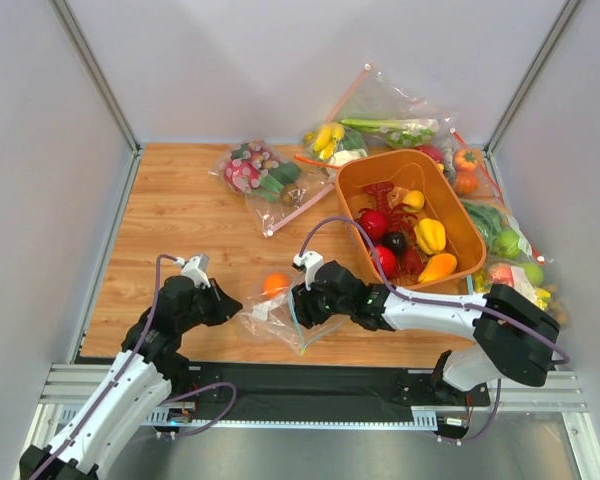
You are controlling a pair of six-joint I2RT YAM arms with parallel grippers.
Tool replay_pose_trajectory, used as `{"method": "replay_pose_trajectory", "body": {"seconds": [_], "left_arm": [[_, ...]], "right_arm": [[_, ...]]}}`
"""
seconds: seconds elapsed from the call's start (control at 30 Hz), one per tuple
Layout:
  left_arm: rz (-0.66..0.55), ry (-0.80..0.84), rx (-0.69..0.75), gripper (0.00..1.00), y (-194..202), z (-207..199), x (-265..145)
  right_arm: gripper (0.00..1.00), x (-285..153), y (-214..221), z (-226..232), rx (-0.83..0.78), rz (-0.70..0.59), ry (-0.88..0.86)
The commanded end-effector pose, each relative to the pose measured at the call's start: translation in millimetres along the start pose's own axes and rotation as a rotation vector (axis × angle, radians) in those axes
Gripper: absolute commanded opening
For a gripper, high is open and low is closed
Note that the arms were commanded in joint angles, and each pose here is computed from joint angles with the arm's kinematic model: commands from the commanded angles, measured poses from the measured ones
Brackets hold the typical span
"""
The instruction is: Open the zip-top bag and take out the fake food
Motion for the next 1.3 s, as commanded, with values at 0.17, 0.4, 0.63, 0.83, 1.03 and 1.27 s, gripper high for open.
{"method": "replay_pose_trajectory", "body": {"seconds": [0.17, 0.4, 0.63, 0.83, 1.03, 1.27], "left_arm": [[-0.022, 0.037, 0.057, 0.43, -13, -20, -11], [-0.089, 0.07, 0.11, 0.71, -55, -56, 6], [-0.015, 0.108, 0.112, 0.75, -61, -66, 51], [0.019, 0.154, 0.095, 0.77, -58, -69, 69], [0.063, 0.163, 0.077, 0.77, -50, -65, 79], [0.131, 0.157, 0.034, 0.73, -30, -50, 85]], "right_arm": [[0.46, 17, -30, 8, 0.0, -0.167, -0.056], [0.45, 18, -17, 10, -0.008, -0.132, -0.077], [0.45, 20, -16, 9, -0.002, -0.122, -0.077], [0.45, 22, -17, 8, 0.009, -0.127, -0.067], [0.45, 23, -16, 6, 0.018, -0.124, -0.054], [0.46, 20, -22, -11, 0.093, -0.156, 0.01]]}}
Point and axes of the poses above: each gripper's point midway between its finger pads, its own x axis out along the fingers, its own z axis along the line the jaws close on, y = z × x, the point moved 3 cm from there along -x, back along the fingers, and after that the axes turned 11 degrees about -x, right-handed, at the moved point
